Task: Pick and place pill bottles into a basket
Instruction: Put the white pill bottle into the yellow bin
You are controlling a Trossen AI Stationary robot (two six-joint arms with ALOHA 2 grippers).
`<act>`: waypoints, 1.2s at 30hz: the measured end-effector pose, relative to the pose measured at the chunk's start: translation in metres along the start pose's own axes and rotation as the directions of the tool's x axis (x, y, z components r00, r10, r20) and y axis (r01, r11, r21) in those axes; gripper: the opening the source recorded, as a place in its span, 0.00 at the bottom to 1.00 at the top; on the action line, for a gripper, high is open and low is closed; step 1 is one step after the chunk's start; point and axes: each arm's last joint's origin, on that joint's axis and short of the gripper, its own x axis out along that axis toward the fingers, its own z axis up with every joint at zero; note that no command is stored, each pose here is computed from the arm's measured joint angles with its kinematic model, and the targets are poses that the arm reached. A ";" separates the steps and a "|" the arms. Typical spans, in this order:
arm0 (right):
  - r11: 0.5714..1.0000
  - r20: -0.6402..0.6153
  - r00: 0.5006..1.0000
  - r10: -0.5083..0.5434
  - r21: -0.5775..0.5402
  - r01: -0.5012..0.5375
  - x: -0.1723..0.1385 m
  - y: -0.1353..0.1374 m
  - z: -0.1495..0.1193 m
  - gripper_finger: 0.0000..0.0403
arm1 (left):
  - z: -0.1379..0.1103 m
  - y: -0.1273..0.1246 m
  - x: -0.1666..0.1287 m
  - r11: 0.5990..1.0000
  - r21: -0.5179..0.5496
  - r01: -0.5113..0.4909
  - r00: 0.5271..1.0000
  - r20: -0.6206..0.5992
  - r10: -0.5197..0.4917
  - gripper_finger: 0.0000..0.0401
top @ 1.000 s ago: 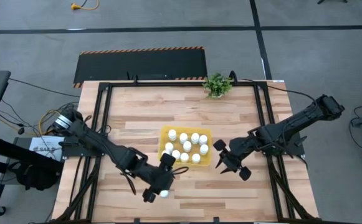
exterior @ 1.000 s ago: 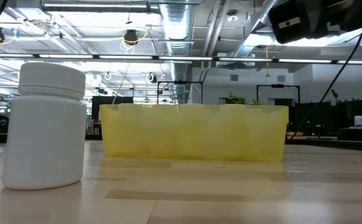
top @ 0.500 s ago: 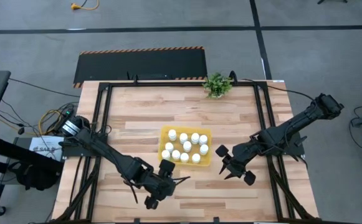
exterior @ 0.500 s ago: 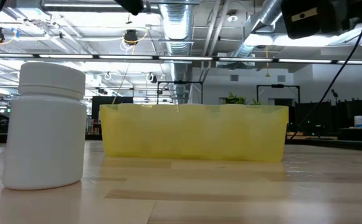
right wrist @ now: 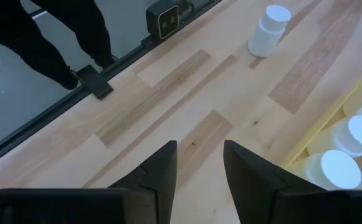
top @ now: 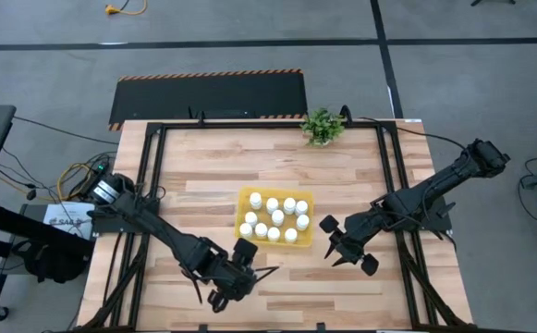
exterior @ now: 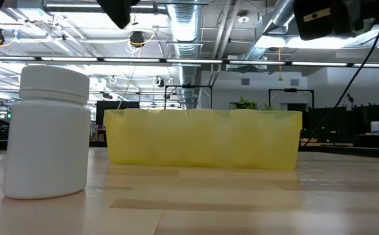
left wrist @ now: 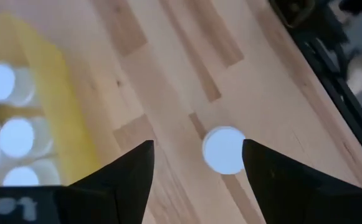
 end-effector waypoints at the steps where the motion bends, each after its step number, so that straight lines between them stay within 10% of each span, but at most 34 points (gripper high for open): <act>1: 1.000 0.001 1.000 0.000 0.000 0.000 0.000 0.000 0.000 0.31 | 0.000 -0.001 0.000 0.999 0.034 0.002 1.000 0.002 -0.002 0.58; 36: 0.999 -0.006 1.000 0.012 0.048 -0.012 0.000 0.002 0.000 0.31 | -0.006 -0.016 0.032 0.993 0.105 0.051 0.995 -0.090 -0.042 0.58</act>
